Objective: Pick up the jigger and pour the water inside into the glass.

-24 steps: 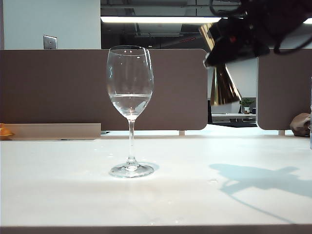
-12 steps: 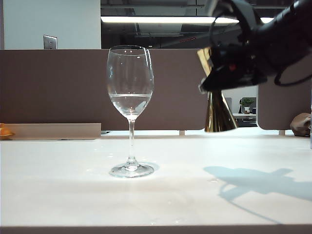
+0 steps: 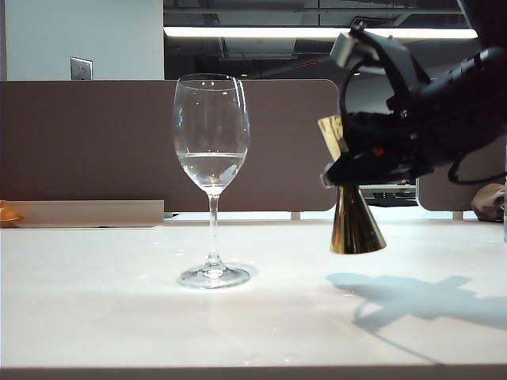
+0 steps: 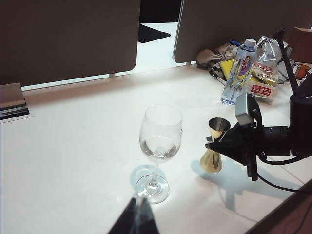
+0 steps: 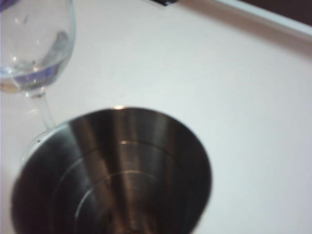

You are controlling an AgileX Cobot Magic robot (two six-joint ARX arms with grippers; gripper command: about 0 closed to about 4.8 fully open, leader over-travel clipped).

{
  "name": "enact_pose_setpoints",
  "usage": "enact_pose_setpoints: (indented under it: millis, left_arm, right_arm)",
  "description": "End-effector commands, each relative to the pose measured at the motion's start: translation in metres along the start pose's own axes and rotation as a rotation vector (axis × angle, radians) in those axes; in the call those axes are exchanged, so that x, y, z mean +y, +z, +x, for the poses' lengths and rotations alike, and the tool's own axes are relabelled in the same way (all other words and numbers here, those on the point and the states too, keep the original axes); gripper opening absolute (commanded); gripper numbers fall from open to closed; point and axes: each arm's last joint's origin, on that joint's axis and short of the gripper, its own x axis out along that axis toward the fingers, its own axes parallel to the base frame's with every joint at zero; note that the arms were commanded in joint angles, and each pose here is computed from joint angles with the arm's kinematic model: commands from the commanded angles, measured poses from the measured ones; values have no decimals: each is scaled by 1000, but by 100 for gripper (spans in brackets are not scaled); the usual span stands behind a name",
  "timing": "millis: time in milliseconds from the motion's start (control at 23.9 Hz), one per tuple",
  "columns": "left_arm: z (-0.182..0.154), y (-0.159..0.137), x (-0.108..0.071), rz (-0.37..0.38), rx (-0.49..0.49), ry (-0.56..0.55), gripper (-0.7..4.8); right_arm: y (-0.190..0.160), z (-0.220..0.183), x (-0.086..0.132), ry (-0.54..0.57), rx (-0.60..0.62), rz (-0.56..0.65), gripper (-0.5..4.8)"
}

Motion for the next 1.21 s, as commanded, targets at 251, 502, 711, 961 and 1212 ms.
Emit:
enact_pose_setpoints:
  millis: [251,502,711,961,1212]
  left_arm:
    - [0,2,0,9,-13,-2,-3]
    - [-1,2,0,9,-14,-2,-3]
    - [-1,2,0,9,-14,-2,-3]
    - [-1,2,0,9,-14,-2,-3]
    - [-1,2,0,9,-14,-2,-3]
  right_arm:
    - [-4,9,1,32,-14,3,-1]
    - [-14,15,1,40,32,10,-1]
    - [-16,18,-1,32,31,12,24]
    - [-17,19,-1,29,30,13,109]
    - [-19,20,-1,30,33,13,130]
